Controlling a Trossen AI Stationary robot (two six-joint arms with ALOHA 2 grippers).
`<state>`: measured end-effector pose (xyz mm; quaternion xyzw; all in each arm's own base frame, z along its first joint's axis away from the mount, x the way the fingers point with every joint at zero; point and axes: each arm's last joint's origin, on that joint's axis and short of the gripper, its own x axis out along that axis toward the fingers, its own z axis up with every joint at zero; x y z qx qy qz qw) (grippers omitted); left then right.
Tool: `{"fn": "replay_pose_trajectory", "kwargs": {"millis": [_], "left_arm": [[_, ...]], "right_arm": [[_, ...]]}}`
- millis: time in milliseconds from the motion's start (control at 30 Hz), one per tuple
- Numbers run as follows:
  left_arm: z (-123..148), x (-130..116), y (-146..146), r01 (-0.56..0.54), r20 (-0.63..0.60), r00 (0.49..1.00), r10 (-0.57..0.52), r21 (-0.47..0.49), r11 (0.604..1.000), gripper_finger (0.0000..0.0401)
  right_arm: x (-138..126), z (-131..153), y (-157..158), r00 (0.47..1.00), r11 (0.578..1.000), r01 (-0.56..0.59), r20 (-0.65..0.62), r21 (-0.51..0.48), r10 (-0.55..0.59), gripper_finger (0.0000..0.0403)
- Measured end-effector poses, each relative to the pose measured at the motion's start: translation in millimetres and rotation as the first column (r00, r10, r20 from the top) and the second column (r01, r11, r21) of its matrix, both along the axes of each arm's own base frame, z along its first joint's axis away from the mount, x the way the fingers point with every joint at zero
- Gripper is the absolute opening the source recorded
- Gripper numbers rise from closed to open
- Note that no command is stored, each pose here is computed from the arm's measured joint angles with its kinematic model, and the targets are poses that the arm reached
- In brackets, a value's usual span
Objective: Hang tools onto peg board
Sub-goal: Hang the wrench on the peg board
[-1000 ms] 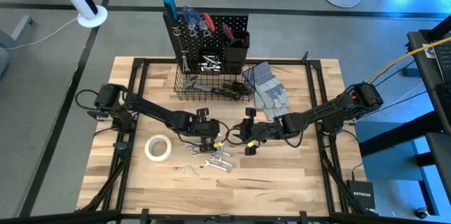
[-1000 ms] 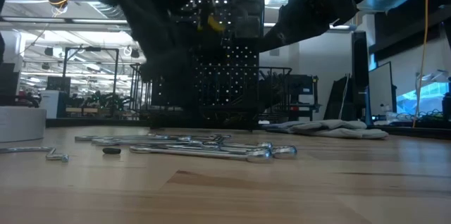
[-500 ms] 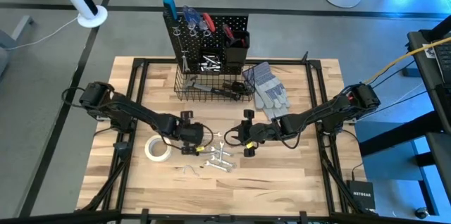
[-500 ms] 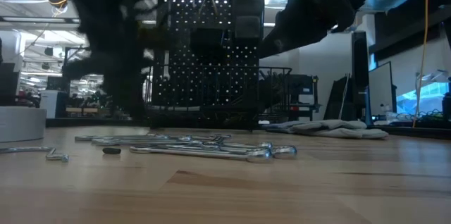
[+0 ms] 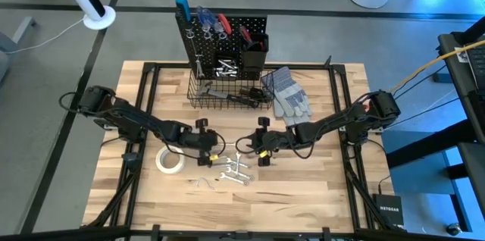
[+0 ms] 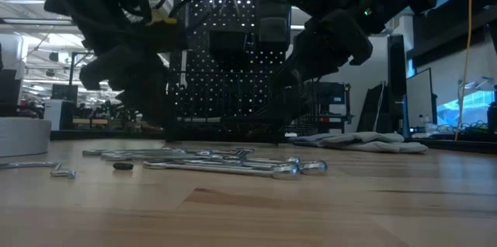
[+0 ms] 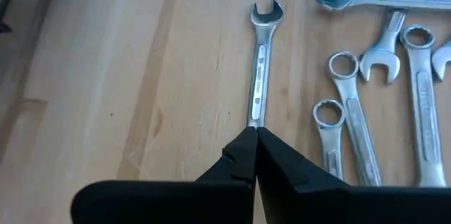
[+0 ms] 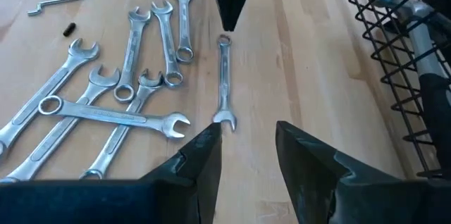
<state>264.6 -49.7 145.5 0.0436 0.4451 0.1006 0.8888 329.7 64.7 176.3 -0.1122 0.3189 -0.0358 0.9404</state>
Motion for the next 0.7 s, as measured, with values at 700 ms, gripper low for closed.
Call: {"fn": "replay_pose_trajectory", "kwargs": {"millis": [700], "left_arm": [[-7.2, -11.7, 12.6, -0.036, 0.088, 0.995, 0.045, -0.106, 0.994, 0.0000]], "right_arm": [[0.5, 0.4, 0.3, 1.000, 1.000, -0.003, 0.006, 0.018, 0.002, 0.0140]]}}
